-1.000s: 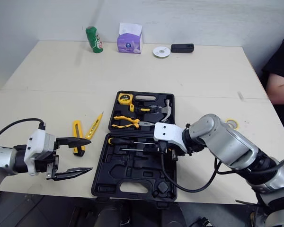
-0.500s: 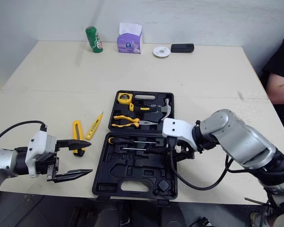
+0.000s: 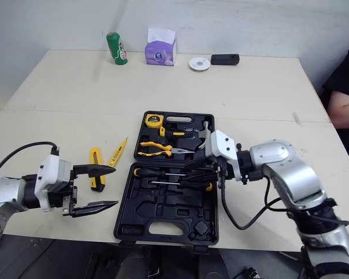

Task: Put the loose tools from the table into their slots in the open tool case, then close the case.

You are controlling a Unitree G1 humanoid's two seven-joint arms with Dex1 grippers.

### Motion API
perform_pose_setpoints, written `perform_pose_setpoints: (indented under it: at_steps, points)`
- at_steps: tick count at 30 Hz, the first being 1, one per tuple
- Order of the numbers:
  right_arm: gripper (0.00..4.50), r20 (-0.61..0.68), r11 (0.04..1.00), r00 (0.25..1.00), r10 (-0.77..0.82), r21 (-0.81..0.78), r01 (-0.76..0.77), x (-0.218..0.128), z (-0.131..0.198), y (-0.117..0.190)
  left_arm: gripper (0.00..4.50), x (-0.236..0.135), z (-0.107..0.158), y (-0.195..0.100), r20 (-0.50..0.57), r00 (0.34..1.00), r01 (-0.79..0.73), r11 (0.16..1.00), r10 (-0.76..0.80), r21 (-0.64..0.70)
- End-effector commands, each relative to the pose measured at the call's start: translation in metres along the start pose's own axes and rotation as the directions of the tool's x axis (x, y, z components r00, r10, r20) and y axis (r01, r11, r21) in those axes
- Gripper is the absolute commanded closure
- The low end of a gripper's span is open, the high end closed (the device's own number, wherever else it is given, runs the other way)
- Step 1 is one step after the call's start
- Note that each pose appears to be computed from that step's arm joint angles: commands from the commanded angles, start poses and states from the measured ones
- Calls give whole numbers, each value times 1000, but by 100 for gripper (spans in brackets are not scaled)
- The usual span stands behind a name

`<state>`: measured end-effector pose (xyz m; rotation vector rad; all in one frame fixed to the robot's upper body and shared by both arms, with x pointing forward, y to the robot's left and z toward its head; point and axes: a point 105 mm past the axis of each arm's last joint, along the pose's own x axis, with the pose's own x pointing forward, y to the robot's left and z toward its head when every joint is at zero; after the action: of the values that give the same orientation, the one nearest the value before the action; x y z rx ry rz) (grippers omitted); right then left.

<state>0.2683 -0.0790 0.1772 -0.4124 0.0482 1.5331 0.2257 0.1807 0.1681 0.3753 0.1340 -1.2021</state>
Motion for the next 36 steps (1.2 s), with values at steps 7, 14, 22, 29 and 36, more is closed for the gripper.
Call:
perform_pose_setpoints:
  at_steps: [7, 14, 22, 29, 36]
  points:
    - [446, 2, 997, 999, 46, -63, -46, 24, -28, 4, 0, 4, 3, -1, 5, 1000, -1, 999, 1, 35]
    - [446, -33, 999, 999, 34, -7, -34, 30, -43, -1, 0, 5, 3, -4, 0, 1000, -1, 999, 1, 45]
    - [446, -61, 997, 998, -9, 82, 14, 29, -62, -1, 0, 0, 0, -7, -25, 1000, -9, 999, 10, 37]
    - [446, -178, 988, 984, -12, 151, 39, 32, -89, 3, 0, 0, 0, -7, -32, 999, -12, 999, 14, 41]
    - [446, -291, 985, 957, 12, 167, 38, 34, -104, 10, 0, -1, 0, -8, -39, 999, -16, 999, 17, 43]
